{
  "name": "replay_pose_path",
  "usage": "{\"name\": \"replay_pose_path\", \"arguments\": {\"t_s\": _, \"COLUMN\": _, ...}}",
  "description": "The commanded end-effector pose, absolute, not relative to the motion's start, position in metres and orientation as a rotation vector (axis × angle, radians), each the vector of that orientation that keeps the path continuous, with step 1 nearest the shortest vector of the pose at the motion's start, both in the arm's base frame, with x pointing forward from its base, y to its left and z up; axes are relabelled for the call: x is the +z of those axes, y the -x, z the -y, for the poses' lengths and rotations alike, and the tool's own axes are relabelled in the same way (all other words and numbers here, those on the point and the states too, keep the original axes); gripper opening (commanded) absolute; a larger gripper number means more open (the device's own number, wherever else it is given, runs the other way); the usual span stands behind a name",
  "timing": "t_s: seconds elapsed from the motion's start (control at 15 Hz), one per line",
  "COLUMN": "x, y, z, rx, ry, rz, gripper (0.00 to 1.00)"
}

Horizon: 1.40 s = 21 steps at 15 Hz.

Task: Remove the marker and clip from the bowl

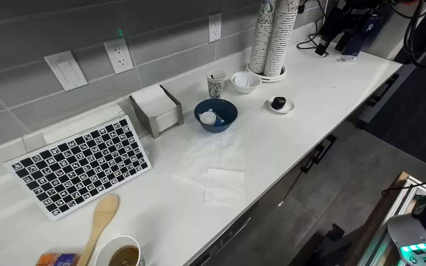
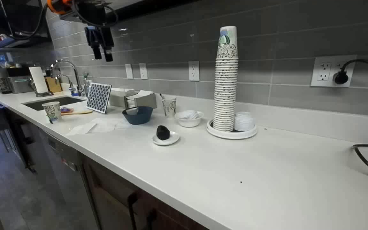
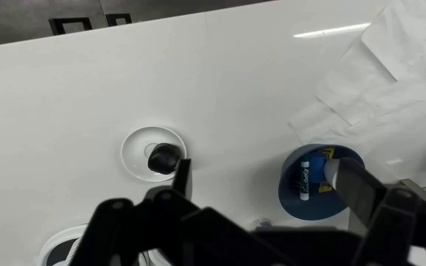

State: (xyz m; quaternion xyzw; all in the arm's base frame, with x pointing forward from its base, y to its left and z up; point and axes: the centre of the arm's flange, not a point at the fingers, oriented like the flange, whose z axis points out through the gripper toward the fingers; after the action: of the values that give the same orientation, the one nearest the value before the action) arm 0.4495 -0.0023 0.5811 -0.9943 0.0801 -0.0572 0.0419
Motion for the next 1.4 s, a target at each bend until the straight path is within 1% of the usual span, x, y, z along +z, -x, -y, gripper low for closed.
{"name": "replay_pose_path", "arguments": {"t_s": 0.0, "x": 0.581, "y": -0.45, "z": 0.002, "rx": -0.175, "ry": 3.043, "rz": -0.245, "gripper": 1.0}}
{"name": "replay_pose_path", "arguments": {"t_s": 0.27, "x": 0.581, "y": -0.45, "z": 0.002, "rx": -0.175, "ry": 3.043, "rz": -0.245, "gripper": 1.0}}
{"name": "replay_pose_path", "arguments": {"t_s": 0.47, "x": 0.562, "y": -0.472, "z": -0.017, "rx": -0.091, "ry": 2.995, "rz": -0.232, "gripper": 1.0}}
{"name": "replay_pose_path", "arguments": {"t_s": 0.67, "x": 0.534, "y": -0.498, "z": -0.063, "rx": 0.003, "ry": 2.944, "rz": -0.187, "gripper": 1.0}}
{"name": "replay_pose_path", "arguments": {"t_s": 0.93, "x": 0.491, "y": -0.547, "z": -0.131, "rx": 0.063, "ry": 2.958, "rz": -0.196, "gripper": 1.0}}
{"name": "replay_pose_path", "arguments": {"t_s": 1.0, "x": 0.483, "y": -0.553, "z": -0.143, "rx": 0.128, "ry": 2.975, "rz": -0.183, "gripper": 1.0}}
{"name": "replay_pose_path", "arguments": {"t_s": 1.07, "x": 0.488, "y": -0.517, "z": -0.123, "rx": 0.061, "ry": 2.971, "rz": -0.168, "gripper": 1.0}}
{"name": "replay_pose_path", "arguments": {"t_s": 1.2, "x": 0.472, "y": -0.525, "z": -0.133, "rx": 0.1, "ry": 2.973, "rz": -0.158, "gripper": 1.0}}
{"name": "replay_pose_path", "arguments": {"t_s": 1.33, "x": 0.476, "y": -0.525, "z": -0.128, "rx": 0.087, "ry": 2.971, "rz": -0.169, "gripper": 1.0}}
